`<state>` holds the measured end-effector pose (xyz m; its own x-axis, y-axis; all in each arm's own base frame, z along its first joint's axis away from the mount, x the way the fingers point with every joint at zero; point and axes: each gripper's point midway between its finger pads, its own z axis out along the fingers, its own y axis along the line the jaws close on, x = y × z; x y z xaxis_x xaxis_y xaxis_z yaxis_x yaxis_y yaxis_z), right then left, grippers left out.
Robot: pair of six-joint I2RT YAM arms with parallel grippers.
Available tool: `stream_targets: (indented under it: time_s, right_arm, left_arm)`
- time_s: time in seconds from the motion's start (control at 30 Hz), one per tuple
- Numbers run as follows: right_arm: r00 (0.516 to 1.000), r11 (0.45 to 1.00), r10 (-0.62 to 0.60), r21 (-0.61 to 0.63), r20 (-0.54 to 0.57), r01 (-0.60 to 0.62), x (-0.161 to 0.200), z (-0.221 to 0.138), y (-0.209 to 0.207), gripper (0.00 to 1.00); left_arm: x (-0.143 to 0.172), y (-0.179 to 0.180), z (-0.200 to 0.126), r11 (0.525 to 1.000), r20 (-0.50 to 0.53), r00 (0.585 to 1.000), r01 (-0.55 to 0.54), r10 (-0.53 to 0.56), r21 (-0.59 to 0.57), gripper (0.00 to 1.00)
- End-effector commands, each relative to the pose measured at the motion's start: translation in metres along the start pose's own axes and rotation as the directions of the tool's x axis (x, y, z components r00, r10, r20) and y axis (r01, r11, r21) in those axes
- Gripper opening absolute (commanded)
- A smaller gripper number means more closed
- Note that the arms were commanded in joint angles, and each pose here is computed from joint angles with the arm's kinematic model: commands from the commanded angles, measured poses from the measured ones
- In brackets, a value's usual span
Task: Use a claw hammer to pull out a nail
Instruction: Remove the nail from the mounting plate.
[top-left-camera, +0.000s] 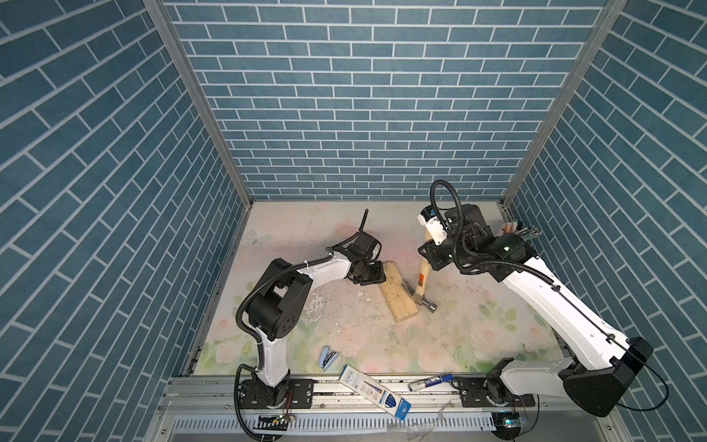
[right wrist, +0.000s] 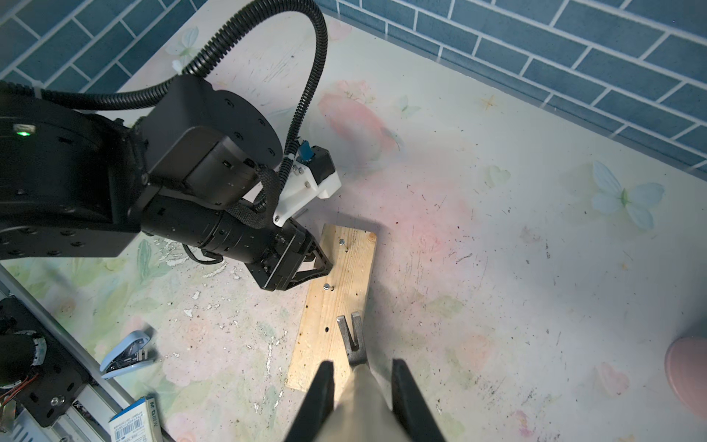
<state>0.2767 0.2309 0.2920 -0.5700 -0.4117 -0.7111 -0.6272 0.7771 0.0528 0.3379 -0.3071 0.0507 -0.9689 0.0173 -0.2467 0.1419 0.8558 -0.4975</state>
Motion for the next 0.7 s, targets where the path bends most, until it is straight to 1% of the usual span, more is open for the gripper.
stream_targets:
  time_s: [0.0,0.23,0.67]
  right_arm:
    - [0.990,0.999,-0.041,-0.003,0.135,0.042,-0.039,-0.018,0.004,0.00]
    - [0.990,0.999,-0.047,-0.012,0.134,0.049,-0.051,-0.010,0.007,0.00]
    - [0.992,0.997,-0.059,-0.039,0.108,0.064,-0.052,0.003,0.016,0.00]
  left_arm:
    - [-0.007,0.005,0.004,1.000,0.003,1.000,0.003,-0.002,-0.024,0.40]
    - [-0.013,0.004,0.010,1.000,0.001,1.000,-0.001,0.001,-0.022,0.39]
    - [-0.023,0.001,0.016,1.000,0.000,1.000,-0.001,0.001,-0.005,0.39]
